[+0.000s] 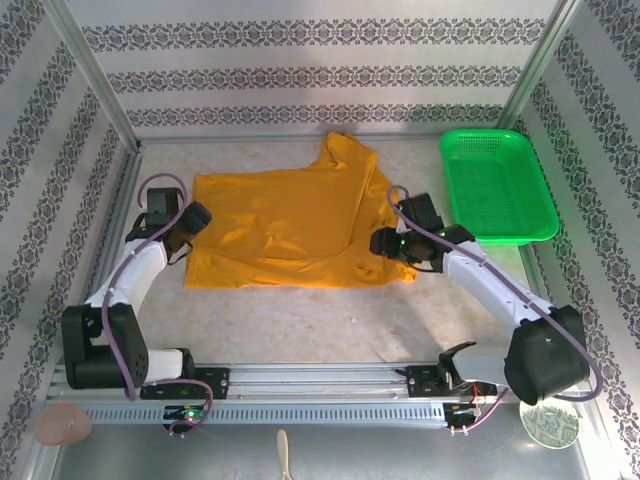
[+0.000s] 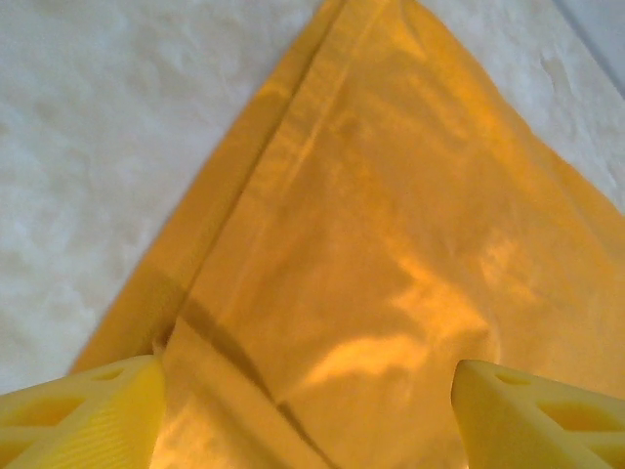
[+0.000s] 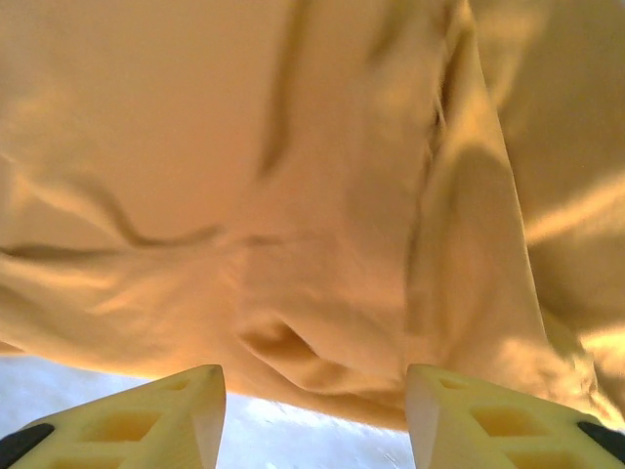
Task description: Fold the inside-out t-shirt
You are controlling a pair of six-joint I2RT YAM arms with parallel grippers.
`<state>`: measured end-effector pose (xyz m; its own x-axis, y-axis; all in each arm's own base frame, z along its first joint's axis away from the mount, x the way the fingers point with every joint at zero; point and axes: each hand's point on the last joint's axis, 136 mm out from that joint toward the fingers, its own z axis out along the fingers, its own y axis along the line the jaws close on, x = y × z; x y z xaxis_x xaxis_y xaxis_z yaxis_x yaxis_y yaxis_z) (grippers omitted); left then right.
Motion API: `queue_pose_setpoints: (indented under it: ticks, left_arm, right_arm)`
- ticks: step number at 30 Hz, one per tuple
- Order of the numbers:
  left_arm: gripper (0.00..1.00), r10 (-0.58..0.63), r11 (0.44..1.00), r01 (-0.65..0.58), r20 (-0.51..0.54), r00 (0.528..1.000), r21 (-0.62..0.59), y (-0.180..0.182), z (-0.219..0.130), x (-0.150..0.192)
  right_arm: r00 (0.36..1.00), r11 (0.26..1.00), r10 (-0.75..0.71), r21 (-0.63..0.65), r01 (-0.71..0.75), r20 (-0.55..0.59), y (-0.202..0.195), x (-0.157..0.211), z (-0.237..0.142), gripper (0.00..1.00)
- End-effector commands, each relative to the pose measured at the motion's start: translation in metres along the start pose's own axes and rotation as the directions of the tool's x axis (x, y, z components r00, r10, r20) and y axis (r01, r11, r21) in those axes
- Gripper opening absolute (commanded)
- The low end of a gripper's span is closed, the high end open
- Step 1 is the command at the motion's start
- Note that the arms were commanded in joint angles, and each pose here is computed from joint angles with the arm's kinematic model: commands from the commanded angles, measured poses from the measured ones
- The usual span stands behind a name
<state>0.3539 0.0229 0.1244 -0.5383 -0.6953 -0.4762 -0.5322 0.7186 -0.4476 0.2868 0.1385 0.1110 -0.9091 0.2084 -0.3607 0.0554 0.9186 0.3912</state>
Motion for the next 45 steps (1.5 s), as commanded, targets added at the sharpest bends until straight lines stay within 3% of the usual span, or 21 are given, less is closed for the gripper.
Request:
queue_pose_setpoints:
  ticks: [1, 7, 17, 18, 20, 23, 31, 41, 42, 44, 45]
  left_arm:
    - [0.78, 0.024, 1.0, -0.022, -0.18, 0.983, 0.015, 0.013, -0.002, 0.058]
    - [0.8, 0.002, 0.999, 0.008, -0.2, 0.98, 0.05, 0.021, -0.011, 0.087]
    - [0.8, -0.004, 0.998, 0.016, -0.192, 0.981, 0.058, 0.019, -0.014, 0.086]
    - [0.8, -0.005, 0.998, 0.017, -0.188, 0.982, 0.061, 0.018, -0.015, 0.084]
    - [0.8, -0.005, 0.998, 0.016, -0.179, 0.984, 0.062, 0.017, -0.016, 0.082]
    - [0.8, -0.002, 0.998, 0.013, -0.178, 0.984, 0.066, 0.015, -0.016, 0.08]
    - [0.8, 0.008, 0.998, 0.003, -0.184, 0.983, 0.061, 0.016, -0.014, 0.081]
    - [0.8, -0.005, 0.998, 0.017, -0.224, 0.975, 0.055, 0.019, -0.002, 0.092]
    - [0.8, -0.005, 0.998, 0.017, -0.226, 0.974, 0.053, 0.019, -0.001, 0.093]
    - [0.8, -0.006, 0.999, 0.018, -0.231, 0.973, 0.049, 0.02, 0.002, 0.094]
    - [0.8, -0.008, 0.999, 0.02, -0.235, 0.972, 0.048, 0.02, 0.003, 0.094]
  right_arm:
    - [0.999, 0.998, 0.024, 0.056, -0.022, -0.023, -0.015, 0.012, 0.019, 0.52]
    - [0.998, 0.997, 0.012, 0.07, -0.007, -0.066, -0.017, 0.018, 0.037, 0.48]
    - [0.995, 0.999, 0.022, 0.044, -0.018, -0.099, -0.01, 0.018, 0.054, 0.46]
    - [0.995, 0.999, 0.023, 0.04, -0.019, -0.101, -0.009, 0.017, 0.056, 0.43]
    - [0.994, 0.999, 0.023, 0.036, -0.019, -0.104, -0.008, 0.017, 0.057, 0.28]
    - [0.996, 1.0, 0.018, 0.019, -0.016, -0.083, -0.002, 0.01, 0.05, 0.0]
    - [1.0, 0.998, -0.005, -0.056, 0.004, -0.016, 0.033, -0.028, 0.03, 0.0]
    - [0.999, 0.986, -0.033, -0.163, 0.03, -0.011, 0.096, -0.082, 0.08, 0.0]
    - [0.999, 0.981, -0.051, -0.189, 0.049, -0.003, 0.105, -0.086, 0.082, 0.07]
    - [0.997, 0.975, -0.07, -0.21, 0.074, 0.028, 0.114, -0.093, 0.077, 0.45]
    - [0.996, 0.973, -0.075, -0.215, 0.084, 0.05, 0.115, -0.095, 0.07, 0.51]
